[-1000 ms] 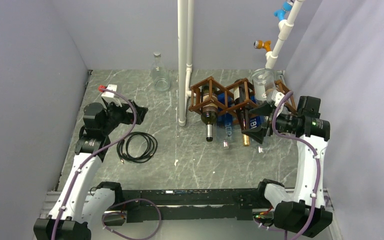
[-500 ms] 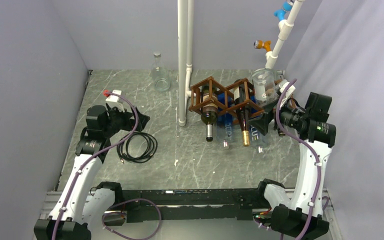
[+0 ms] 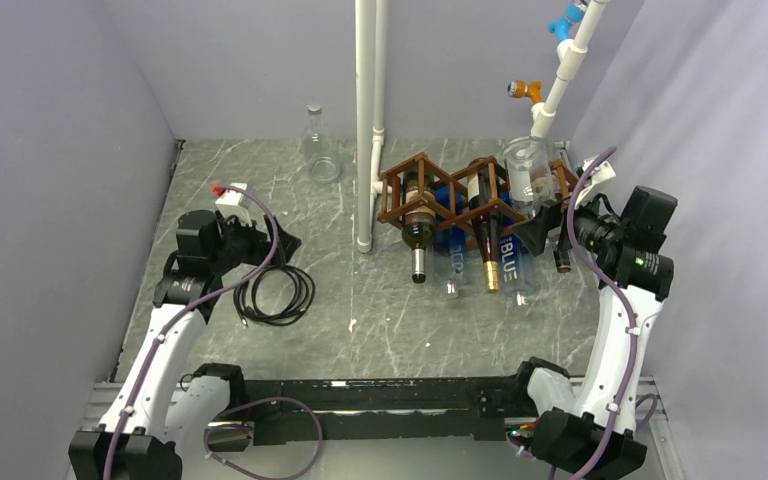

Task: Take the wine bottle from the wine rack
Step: Pick up the wine bottle from the wine rack.

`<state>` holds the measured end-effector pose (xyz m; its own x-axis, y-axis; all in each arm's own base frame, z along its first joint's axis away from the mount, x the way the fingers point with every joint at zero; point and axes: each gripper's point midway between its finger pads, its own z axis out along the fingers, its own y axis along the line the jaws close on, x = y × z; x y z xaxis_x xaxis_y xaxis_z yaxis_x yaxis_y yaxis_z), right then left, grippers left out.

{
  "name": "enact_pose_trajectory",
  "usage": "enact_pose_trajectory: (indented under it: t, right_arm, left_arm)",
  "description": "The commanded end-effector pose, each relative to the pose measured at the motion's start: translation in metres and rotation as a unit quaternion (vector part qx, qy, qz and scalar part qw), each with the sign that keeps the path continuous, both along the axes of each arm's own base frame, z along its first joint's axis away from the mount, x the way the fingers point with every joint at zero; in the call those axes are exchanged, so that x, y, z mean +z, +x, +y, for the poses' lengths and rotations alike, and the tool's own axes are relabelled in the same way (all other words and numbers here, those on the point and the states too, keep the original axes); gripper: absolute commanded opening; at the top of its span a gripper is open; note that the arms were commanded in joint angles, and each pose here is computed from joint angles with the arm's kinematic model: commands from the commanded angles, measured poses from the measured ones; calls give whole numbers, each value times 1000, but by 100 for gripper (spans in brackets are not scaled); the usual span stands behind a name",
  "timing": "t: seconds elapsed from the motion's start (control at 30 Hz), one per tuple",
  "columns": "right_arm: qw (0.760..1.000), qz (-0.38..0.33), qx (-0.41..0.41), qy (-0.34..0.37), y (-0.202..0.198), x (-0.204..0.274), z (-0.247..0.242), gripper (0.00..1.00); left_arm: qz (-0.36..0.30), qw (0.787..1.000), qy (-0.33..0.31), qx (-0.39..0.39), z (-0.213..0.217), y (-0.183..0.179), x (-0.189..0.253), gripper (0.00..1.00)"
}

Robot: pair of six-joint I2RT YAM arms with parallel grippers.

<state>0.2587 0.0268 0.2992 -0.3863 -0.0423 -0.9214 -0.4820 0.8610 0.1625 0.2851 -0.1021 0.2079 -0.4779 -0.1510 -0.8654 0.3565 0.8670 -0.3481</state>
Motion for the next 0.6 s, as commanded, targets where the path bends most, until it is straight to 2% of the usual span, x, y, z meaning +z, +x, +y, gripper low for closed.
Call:
enact_pose_trajectory:
  t: [0.0, 0.33, 0.57]
  right_arm:
    - [999, -15, -34, 1, 8, 9, -11, 100]
    - [997, 1, -80, 3, 17, 1, -27, 100]
    - [989, 21, -145, 1, 28, -9, -49, 99]
  left_arm:
    - [-18, 1000, -12, -14, -6, 3, 19, 100]
    - [-12, 1000, -17, -19, -8, 2, 19, 100]
    - [-11, 1000, -17, -21, -9, 2, 19, 100]
